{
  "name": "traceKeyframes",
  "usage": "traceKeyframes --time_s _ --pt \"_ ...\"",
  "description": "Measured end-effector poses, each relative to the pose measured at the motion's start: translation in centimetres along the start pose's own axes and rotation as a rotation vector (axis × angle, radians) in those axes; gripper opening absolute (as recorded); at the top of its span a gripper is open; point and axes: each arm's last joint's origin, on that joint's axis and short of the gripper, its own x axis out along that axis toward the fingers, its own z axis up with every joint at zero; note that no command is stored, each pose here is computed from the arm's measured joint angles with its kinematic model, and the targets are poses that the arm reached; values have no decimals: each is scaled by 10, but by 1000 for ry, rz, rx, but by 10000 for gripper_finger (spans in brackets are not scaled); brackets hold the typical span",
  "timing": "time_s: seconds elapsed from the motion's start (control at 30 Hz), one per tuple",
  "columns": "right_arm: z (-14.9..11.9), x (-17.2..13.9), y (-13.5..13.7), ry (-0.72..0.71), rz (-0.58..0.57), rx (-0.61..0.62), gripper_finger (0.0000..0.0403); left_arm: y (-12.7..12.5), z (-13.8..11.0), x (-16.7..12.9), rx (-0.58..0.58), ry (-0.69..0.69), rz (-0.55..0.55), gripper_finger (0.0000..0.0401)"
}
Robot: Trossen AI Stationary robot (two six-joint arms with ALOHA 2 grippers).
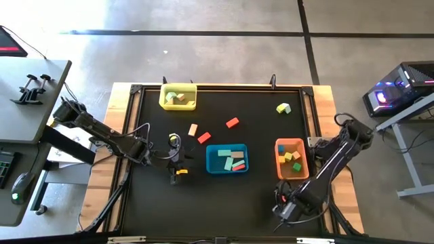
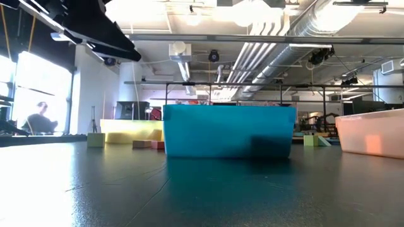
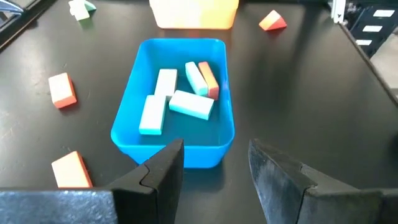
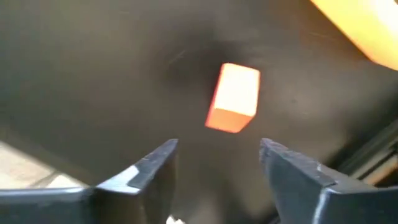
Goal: Sort blocks by size
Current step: Put the orange triangular block into the yellow bin
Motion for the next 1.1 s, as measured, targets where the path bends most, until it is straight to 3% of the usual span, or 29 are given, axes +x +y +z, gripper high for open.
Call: traceKeyframes --time_s 0.17,0.37,0.6,0.77,0.93,1.1 --pt "2 12 1 19 -93 26 269 0 0 0 -1 -3 -1 168" --pt "4 33 -5 19 -116 62 267 0 0 0 -1 -2 -1 168" --pt "7 66 -7 54 14 56 254 0 0 0 1 -3 -2 168" --pt "8 75 -11 71 45 59 218 0 0 0 0 -4 -2 168" --pt "9 74 -10 45 47 14 130 0 1 0 -2 -9 -3 168" --pt "10 61 7 -118 153 -162 126 -1 2 0 -1 -20 -7 168"
